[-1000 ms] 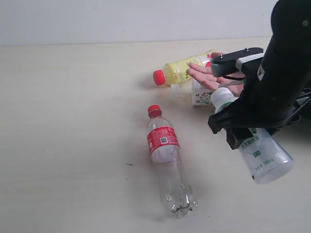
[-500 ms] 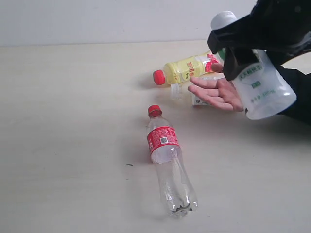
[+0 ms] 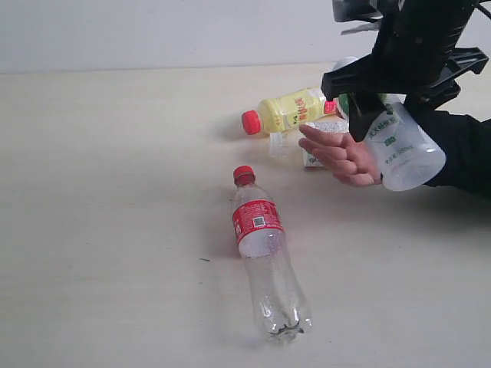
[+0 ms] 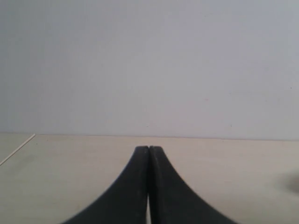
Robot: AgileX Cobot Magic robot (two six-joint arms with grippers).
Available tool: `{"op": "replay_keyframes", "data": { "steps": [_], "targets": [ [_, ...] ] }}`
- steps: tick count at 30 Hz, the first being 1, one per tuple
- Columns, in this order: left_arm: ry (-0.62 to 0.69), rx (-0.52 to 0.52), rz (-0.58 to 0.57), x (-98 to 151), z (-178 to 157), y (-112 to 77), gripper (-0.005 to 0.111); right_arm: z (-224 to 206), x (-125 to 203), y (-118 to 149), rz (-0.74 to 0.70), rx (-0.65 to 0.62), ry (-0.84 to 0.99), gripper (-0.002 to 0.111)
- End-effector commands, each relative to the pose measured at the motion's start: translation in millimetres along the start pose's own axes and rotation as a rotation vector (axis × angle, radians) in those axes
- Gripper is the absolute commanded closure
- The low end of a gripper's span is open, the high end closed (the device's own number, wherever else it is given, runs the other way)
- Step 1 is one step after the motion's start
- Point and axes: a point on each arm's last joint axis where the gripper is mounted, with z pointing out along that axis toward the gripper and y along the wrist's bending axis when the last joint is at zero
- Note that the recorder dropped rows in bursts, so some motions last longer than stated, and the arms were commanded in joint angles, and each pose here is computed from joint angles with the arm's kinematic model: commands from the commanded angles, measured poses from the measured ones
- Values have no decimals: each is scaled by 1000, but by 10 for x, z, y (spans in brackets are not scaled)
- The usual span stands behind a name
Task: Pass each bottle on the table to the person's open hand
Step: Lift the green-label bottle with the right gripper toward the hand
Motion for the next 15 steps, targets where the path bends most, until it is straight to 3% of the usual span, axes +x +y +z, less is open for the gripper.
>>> {"op": "replay_keyframes", "data": {
  "steps": [1,15],
  "targets": [
    [-9,-3,10,-7,-6,2,107,101,-58,-77,-18,36,20,108],
    [-9,-3,10,-7,-6,2,107,355,-117,-79,-28,58,87,108]
  ]
}}
